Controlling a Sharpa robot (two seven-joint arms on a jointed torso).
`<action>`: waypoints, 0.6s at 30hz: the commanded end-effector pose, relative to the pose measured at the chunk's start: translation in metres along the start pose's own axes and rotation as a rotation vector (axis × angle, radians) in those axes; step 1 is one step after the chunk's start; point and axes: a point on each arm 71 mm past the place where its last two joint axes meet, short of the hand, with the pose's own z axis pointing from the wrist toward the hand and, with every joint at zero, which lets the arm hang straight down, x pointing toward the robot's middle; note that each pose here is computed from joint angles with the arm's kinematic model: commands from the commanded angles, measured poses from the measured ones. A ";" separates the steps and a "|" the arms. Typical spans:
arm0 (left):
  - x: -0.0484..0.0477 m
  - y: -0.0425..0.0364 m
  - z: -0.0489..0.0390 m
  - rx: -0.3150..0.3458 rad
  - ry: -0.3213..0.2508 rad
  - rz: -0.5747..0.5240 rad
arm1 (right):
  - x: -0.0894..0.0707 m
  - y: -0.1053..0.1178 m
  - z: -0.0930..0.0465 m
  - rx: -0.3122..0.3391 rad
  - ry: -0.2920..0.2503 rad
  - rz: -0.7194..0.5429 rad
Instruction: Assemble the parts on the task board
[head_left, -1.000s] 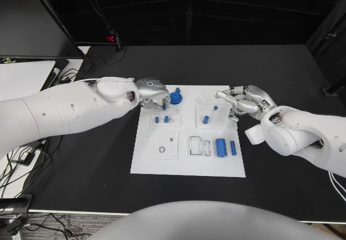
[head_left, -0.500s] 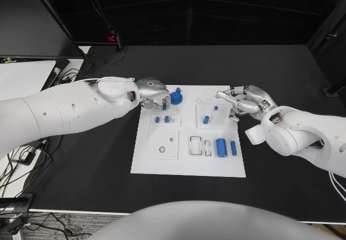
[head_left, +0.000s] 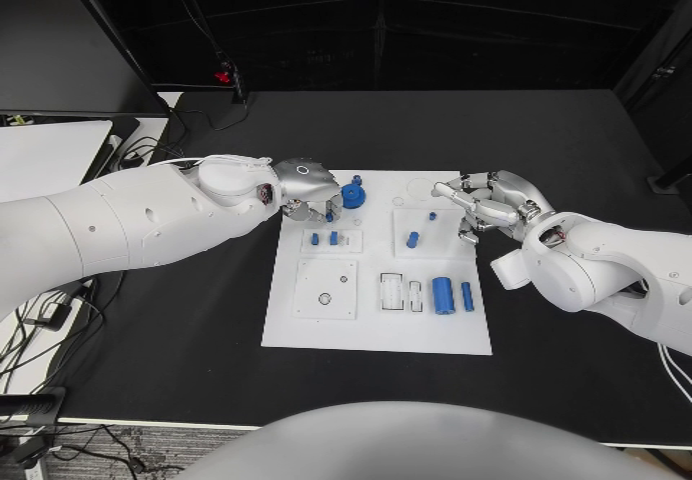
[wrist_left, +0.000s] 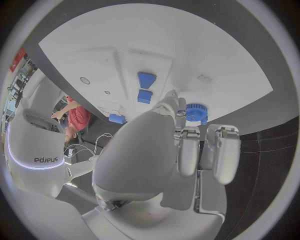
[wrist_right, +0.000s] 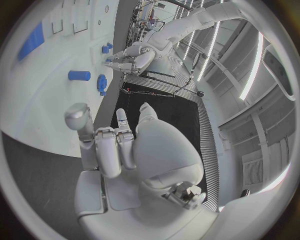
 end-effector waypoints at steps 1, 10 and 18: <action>0.0056 -0.0020 -0.0002 0.017 0.043 -0.007 | 0.001 0.001 0.000 -0.009 0.009 0.000; 0.0057 -0.0022 -0.0002 0.019 0.043 -0.008 | 0.001 0.001 0.000 -0.008 0.009 0.000; 0.0079 0.0007 -0.0002 -0.007 0.073 -0.014 | 0.001 0.002 0.000 -0.008 0.009 0.000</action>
